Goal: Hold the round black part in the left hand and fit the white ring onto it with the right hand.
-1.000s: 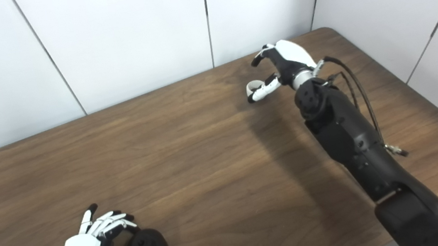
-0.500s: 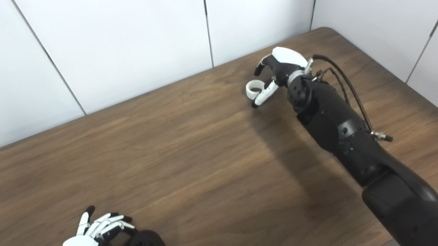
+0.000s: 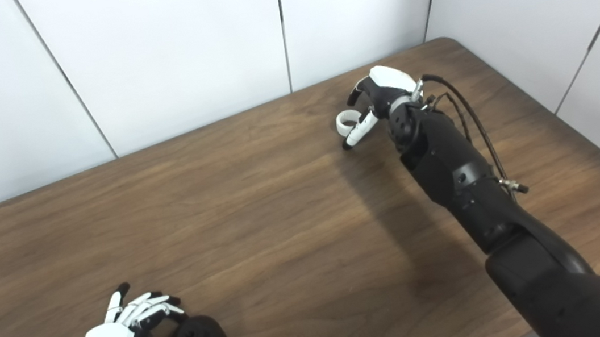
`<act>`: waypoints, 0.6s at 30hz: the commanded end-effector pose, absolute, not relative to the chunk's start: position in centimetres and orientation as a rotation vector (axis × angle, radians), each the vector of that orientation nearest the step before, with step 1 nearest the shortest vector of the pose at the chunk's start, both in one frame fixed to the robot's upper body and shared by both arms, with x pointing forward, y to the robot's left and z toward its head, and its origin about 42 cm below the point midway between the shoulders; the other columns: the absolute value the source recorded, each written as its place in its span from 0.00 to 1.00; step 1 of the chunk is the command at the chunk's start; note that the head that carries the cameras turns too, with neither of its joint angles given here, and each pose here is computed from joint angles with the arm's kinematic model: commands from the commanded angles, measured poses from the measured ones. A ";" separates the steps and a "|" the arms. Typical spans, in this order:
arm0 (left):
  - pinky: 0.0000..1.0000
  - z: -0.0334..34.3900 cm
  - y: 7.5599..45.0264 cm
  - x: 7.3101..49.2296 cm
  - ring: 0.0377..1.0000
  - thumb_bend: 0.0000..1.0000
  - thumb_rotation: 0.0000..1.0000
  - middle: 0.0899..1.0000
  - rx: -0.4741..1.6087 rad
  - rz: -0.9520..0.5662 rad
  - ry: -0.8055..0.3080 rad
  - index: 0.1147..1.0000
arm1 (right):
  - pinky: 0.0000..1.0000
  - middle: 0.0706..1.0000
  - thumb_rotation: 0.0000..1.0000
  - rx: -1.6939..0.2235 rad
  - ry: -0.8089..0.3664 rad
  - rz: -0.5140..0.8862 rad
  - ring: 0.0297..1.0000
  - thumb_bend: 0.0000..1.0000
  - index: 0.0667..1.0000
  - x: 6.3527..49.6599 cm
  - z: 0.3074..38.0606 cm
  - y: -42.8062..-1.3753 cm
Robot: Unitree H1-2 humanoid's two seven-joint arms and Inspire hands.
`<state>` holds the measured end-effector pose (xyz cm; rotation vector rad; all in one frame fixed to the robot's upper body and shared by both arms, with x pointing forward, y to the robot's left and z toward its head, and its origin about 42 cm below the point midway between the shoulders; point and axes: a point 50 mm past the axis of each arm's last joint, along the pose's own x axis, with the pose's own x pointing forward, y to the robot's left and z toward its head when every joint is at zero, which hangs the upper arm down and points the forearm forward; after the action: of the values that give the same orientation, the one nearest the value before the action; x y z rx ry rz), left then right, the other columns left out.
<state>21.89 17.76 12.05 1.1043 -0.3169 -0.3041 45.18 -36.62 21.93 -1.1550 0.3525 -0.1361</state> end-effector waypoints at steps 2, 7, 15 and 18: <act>1.00 12.2 17.9 21.6 0.81 0.52 0.05 0.70 1.120 -0.303 -0.320 0.42 | 1.00 0.92 0.18 -1.150 0.286 -0.178 1.00 0.85 0.67 46.0 24.5 -36.6; 1.00 12.1 17.8 21.5 0.81 0.52 0.05 0.70 1.118 -0.301 -0.322 0.42 | 1.00 0.91 0.18 -1.156 0.287 -0.169 1.00 0.83 0.64 45.9 24.3 -36.4; 1.00 12.1 17.8 21.6 0.82 0.52 0.05 0.70 1.118 -0.297 -0.330 0.42 | 1.00 0.83 0.14 -1.190 0.290 -0.181 0.98 0.53 0.45 45.6 24.2 -36.9; 1.00 12.2 17.8 21.6 0.82 0.52 0.05 0.70 1.115 -0.296 -0.330 0.42 | 1.00 0.83 0.13 -1.208 0.294 -0.176 0.98 0.52 0.45 45.5 24.1 -37.1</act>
<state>21.85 17.71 12.06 1.1029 -0.3201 -0.2985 45.14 -36.29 21.94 -1.1663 0.3406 -0.1271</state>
